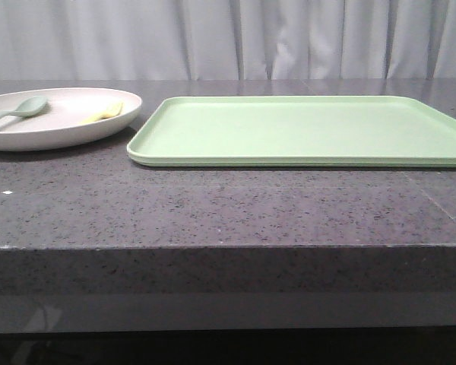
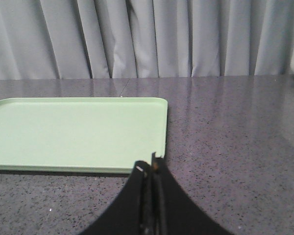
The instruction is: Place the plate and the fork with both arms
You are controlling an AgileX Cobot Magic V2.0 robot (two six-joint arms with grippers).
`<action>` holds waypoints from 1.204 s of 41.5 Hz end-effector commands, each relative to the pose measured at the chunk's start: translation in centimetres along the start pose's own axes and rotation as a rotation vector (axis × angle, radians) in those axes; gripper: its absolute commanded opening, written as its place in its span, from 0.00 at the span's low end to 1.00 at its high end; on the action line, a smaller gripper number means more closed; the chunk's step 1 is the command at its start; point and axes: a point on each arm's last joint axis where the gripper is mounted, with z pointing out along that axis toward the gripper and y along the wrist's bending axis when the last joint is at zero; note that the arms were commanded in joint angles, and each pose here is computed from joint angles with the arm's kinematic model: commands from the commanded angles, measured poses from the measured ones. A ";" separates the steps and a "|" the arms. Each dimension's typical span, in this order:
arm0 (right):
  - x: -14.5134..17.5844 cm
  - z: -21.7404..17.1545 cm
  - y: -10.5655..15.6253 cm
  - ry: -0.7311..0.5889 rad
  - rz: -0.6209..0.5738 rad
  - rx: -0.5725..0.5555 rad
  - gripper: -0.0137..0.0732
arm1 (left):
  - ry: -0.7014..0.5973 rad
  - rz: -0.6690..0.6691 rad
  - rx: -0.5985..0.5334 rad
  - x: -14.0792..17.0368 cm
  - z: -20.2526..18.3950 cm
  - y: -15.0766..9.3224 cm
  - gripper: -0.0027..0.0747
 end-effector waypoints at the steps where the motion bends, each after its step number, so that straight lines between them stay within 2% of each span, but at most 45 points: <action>1: -1.0 -0.2 0.1 -0.108 -0.003 -0.008 0.06 | -0.098 -0.013 -0.002 -0.5 -0.2 0.0 0.01; 28: -1.1 -0.2 0.1 -0.112 -0.003 -0.008 0.06 | -0.098 -0.013 -0.002 -0.5 -0.2 0.0 0.01; 35: -1.5 -0.3 0.1 -0.154 -0.003 -0.011 0.06 | -0.174 -0.013 -0.002 -1.4 -0.3 0.0 0.01; 40: -3.3 -0.6 0.3 -0.211 -0.003 -0.016 0.06 | -0.229 -0.013 0.003 -4.0 -0.8 -0.1 0.01; 44: -6.2 -1.2 0.6 -0.249 -0.005 -0.022 0.06 | -0.271 -0.013 0.009 -7.5 -1.6 -0.3 0.01; 50: -10.5 -1.8 1.1 -0.205 -0.019 -0.023 0.06 | -0.224 -0.011 0.016 -12.7 -2.2 -0.7 0.01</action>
